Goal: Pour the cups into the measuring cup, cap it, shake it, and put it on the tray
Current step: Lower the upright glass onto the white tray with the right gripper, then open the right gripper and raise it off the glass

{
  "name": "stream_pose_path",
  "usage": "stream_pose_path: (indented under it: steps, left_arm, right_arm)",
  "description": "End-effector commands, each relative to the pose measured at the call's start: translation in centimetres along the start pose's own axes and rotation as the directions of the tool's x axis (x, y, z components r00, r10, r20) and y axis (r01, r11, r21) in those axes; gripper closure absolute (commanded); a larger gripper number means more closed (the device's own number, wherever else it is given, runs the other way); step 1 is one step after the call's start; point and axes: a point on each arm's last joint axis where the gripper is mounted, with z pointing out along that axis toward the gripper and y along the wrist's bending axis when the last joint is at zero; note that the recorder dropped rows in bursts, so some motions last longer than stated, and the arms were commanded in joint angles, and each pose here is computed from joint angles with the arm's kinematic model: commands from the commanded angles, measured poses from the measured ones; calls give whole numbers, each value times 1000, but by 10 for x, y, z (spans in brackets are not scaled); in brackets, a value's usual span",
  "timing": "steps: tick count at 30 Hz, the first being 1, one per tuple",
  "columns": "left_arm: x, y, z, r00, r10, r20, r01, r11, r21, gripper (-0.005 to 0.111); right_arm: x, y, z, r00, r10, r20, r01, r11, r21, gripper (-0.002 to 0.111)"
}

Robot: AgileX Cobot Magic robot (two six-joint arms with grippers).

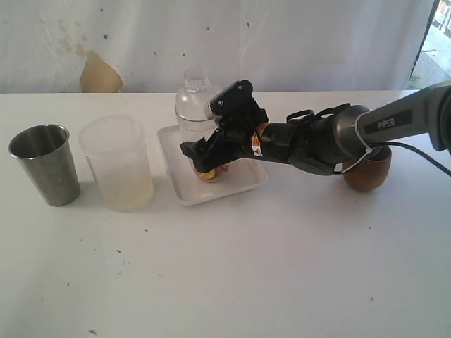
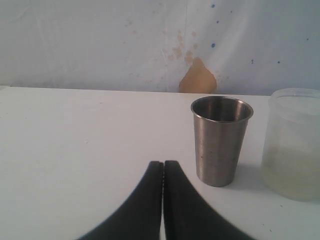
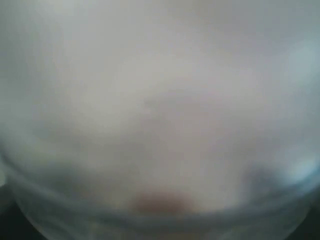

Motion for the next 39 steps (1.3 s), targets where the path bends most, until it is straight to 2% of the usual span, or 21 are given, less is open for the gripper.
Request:
stream_pose_path:
  steps: [1, 5, 6, 8, 19, 39]
  left_arm:
    - [0, 0, 0, 1000, -3, 9, 3, 1000, 4, 106]
    - [0, 0, 0, 1000, -3, 9, 3, 1000, 4, 106]
    - [0, 0, 0, 1000, -3, 9, 3, 1000, 4, 106]
    - [0, 0, 0, 1000, -3, 9, 3, 1000, 4, 106]
    - [0, 0, 0, 1000, -3, 9, 3, 1000, 4, 106]
    - [0, 0, 0, 1000, -3, 9, 3, 1000, 4, 106]
  right_arm:
    - [-7, -1, -2, 999, -3, 32, 2, 1000, 4, 76]
    - [-7, -1, -2, 999, 3, 38, -3, 1000, 3, 31]
    - [-7, -1, -2, 999, 5, 38, -5, 1000, 3, 23]
    - [-8, -1, -2, 999, 6, 38, -6, 1000, 5, 16]
    - [-10, -2, -3, 999, 9, 44, -9, 1000, 5, 15]
    - [-70, -6, -34, 985, -18, 170, 9, 998, 56, 15]
